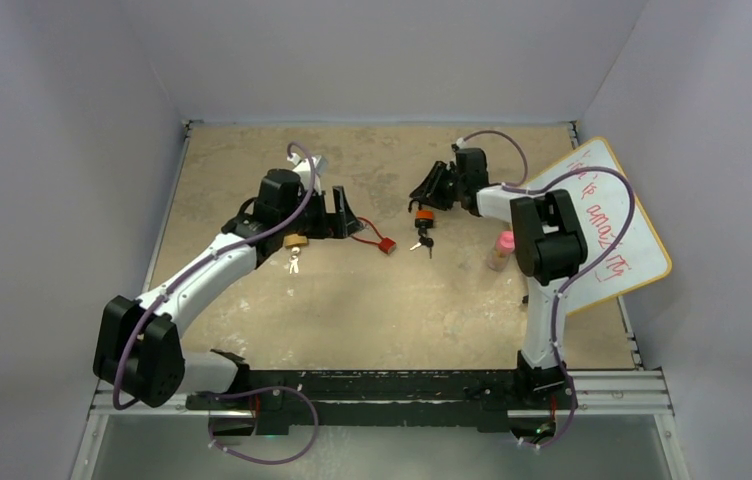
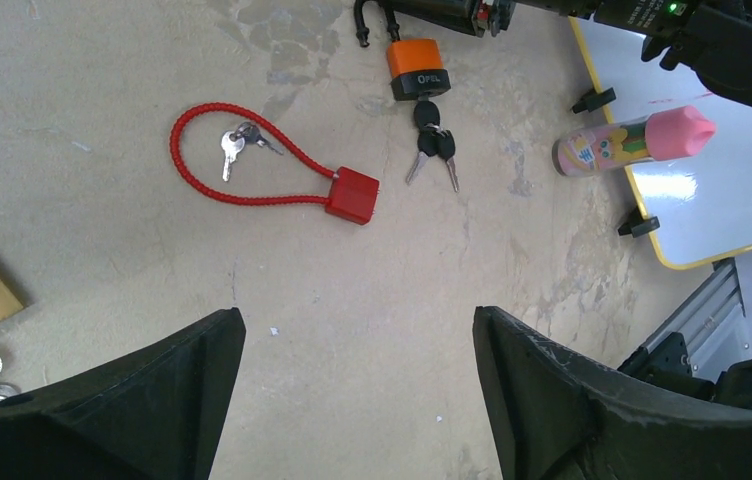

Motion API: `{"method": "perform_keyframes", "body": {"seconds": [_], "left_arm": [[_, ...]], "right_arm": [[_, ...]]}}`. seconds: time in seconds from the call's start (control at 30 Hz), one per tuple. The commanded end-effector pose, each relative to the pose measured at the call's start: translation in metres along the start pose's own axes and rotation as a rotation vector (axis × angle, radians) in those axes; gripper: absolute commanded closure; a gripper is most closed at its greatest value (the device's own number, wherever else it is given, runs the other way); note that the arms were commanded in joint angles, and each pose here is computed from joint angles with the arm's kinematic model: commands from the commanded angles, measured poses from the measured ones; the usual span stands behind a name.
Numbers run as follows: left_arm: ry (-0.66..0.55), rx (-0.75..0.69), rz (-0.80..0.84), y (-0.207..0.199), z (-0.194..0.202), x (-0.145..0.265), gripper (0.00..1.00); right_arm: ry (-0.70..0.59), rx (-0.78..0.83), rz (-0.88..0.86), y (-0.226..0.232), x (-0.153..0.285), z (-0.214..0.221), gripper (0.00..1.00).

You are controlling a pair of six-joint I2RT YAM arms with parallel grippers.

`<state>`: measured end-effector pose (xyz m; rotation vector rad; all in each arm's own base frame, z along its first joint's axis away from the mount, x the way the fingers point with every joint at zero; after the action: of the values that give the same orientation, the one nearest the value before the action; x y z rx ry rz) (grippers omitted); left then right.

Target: Unlock with the key

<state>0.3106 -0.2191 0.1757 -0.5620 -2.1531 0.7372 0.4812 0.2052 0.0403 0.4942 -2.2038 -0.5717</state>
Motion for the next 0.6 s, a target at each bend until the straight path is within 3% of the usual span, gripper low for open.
{"method": "perform_keyframes", "body": {"seconds": [0.0, 0.1, 0.23, 0.33, 0.57], "left_arm": [[-0.053, -0.036, 0.055, -0.013, -0.027, 0.005, 0.14], [-0.069, -0.014, 0.029, -0.005, -0.031, 0.009, 0.15], [-0.113, 0.002, -0.005, 0.002, -0.036, 0.019, 0.16], [-0.149, 0.006, -0.022, 0.005, -0.039, 0.027, 0.16], [-0.251, 0.053, -0.12, 0.022, -0.042, 0.048, 0.16]], "right_arm": [[-0.048, 0.113, -0.012, 0.008, 0.01, -0.028, 0.49], [-0.127, 0.173, 0.072, 0.009, 0.032, -0.051, 0.35], [-0.176, 0.235, 0.122, 0.02, 0.061, -0.061, 0.3], [-0.129, 0.325, 0.134, 0.035, 0.067, -0.045, 0.3], [0.084, 0.599, 0.102, 0.084, 0.05, 0.036, 0.29]]}}
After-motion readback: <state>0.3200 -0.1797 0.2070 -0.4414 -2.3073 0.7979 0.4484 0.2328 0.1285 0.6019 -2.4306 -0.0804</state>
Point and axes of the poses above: each gripper's point midway between its finger pads, its own x axis back along the fingers, its own y axis along the line the jaws close on, z = x × y, the point moved 1 cm from there along x, back along the fingers, and after that the axes turned 14 degrees about x, right-handed, at the moved point
